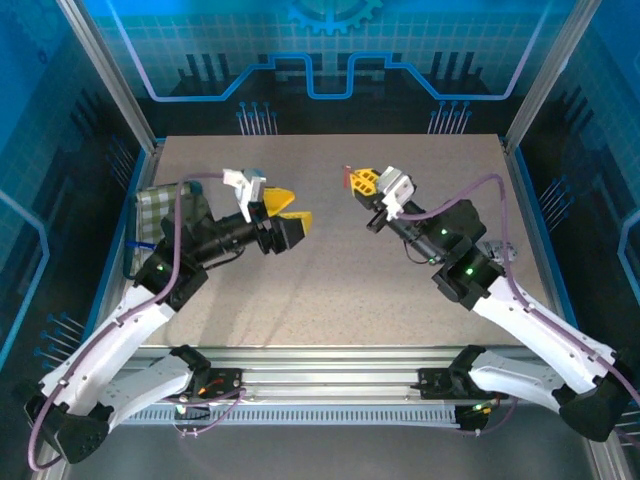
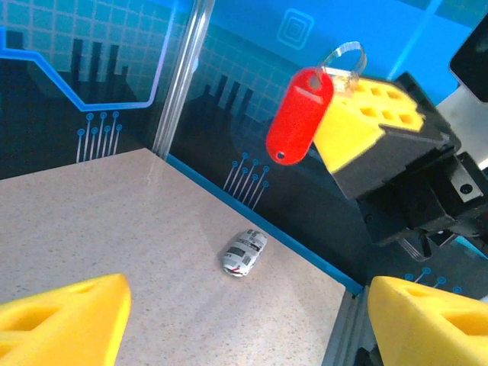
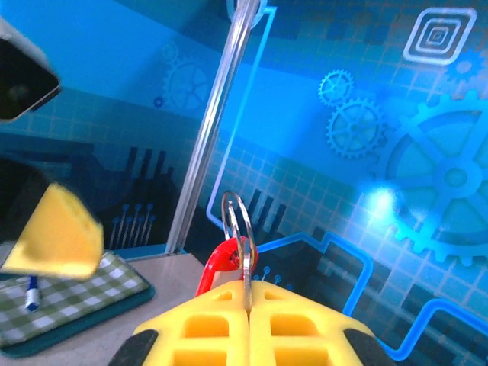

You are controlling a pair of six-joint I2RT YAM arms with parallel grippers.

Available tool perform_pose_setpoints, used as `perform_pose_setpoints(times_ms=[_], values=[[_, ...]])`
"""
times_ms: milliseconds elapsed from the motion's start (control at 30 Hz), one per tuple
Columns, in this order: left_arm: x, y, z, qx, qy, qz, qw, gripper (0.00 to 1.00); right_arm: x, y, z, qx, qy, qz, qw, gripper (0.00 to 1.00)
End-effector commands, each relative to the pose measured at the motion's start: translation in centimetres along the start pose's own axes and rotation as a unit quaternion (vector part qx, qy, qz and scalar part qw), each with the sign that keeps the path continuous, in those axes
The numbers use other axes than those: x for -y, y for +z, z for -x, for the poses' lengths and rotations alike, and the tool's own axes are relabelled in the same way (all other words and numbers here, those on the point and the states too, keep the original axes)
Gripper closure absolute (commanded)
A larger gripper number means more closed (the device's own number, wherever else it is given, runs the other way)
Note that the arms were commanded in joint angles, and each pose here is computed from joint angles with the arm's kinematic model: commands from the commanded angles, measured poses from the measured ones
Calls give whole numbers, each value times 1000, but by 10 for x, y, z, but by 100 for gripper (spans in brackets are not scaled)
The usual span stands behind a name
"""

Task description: Remove the keys from the keyring

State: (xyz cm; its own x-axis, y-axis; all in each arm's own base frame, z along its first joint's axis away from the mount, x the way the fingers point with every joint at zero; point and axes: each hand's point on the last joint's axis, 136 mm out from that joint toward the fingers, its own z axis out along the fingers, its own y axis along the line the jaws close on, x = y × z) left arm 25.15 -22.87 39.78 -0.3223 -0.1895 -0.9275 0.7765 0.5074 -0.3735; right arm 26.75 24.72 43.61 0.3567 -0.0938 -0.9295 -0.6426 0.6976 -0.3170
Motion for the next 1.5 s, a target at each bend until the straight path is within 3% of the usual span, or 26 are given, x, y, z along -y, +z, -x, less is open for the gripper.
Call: perform_pose_setpoints(times_ms=[0, 267, 367, 567, 967, 1167, 1333, 1467], values=[[15, 2, 27, -4, 24, -53, 998, 20, -14, -11, 11, 7, 53, 88, 995, 100], [34, 21, 41, -39, 21, -138, 989, 44, -21, -16, 5, 1, 102, 160, 982, 100], [38, 26, 47, -48, 17, -155, 987, 46, -26, -16, 5, -3, 114, 180, 977, 100], [48, 31, 54, -60, 18, -190, 980, 39, -33, -17, 9, -7, 130, 210, 969, 100], [59, 46, 43, -102, 22, -212, 972, 46, -34, -10, 4, -36, 145, 219, 964, 100], [63, 51, 40, -113, 23, -216, 970, 53, -33, -8, 1, -42, 146, 214, 965, 100], [63, 52, 40, -113, 24, -216, 970, 63, -32, -7, 1, -41, 146, 213, 965, 100], [62, 53, 37, -117, 24, -214, 970, 80, -32, -7, 3, -39, 146, 212, 965, 100]])
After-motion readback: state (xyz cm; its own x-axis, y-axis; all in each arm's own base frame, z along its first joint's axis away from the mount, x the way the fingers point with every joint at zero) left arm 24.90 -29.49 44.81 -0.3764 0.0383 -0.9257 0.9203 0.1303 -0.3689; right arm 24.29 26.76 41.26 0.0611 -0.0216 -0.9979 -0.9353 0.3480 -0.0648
